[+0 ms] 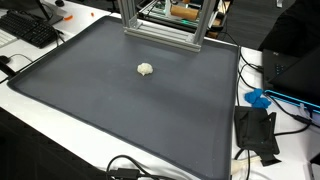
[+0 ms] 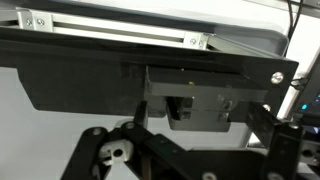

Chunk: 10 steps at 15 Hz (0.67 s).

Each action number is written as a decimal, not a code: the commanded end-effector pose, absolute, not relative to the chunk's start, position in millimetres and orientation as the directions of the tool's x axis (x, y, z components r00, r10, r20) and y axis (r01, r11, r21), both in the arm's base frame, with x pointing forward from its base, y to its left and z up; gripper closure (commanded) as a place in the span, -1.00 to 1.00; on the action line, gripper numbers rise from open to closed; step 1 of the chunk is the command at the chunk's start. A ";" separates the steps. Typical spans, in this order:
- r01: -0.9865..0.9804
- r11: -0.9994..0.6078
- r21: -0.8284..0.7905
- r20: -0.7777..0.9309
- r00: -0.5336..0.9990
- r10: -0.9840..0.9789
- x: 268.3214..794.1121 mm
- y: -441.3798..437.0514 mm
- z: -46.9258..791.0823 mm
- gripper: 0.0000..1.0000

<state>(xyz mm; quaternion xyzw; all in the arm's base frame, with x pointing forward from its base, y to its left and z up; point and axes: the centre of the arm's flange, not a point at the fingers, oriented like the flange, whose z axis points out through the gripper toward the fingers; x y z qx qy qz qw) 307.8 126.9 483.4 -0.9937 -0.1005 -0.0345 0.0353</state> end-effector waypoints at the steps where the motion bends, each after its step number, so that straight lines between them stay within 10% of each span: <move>1: 0.194 -0.977 -0.086 0.106 0.977 0.185 298.5 126.8 476.3 -1.00; 10: 0.178 -0.980 -0.088 0.080 0.982 0.171 297.9 122.8 466.9 -1.00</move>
